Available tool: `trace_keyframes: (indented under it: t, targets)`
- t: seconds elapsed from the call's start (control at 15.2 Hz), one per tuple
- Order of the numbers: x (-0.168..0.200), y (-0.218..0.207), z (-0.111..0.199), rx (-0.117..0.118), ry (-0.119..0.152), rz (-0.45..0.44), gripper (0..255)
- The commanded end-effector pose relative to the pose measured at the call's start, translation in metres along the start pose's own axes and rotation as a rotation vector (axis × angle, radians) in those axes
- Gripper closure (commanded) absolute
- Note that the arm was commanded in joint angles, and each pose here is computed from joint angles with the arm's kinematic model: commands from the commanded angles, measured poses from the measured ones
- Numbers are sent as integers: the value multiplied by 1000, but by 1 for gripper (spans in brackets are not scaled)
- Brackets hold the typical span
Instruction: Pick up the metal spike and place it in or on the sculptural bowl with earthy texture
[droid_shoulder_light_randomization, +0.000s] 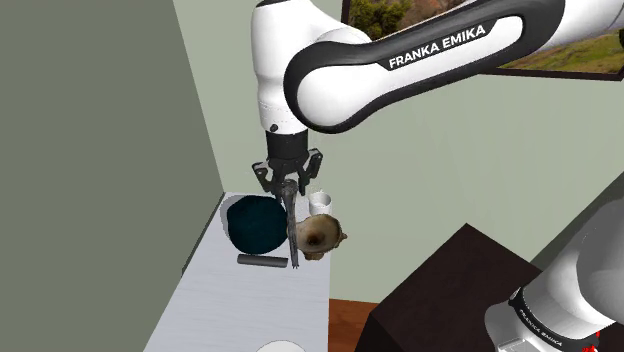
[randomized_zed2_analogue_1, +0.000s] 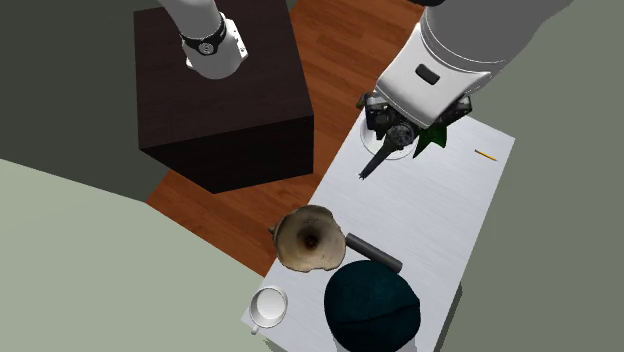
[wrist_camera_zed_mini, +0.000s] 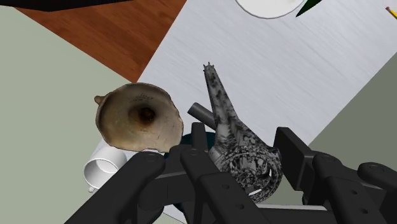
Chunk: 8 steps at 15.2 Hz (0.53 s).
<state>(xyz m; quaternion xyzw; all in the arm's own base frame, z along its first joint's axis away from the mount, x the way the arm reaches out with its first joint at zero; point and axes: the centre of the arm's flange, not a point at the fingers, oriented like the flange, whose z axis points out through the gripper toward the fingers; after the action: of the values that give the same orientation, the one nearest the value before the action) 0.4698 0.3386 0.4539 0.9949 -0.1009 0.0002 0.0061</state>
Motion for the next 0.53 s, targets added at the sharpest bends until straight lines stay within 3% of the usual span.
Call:
trace_keyframes:
  t: [0.0, 0.46]
  targets:
    - [7, 9, -13, 0, 0, 0, 255]
    - [55, 68, -65, 0, 0, 0, 255]
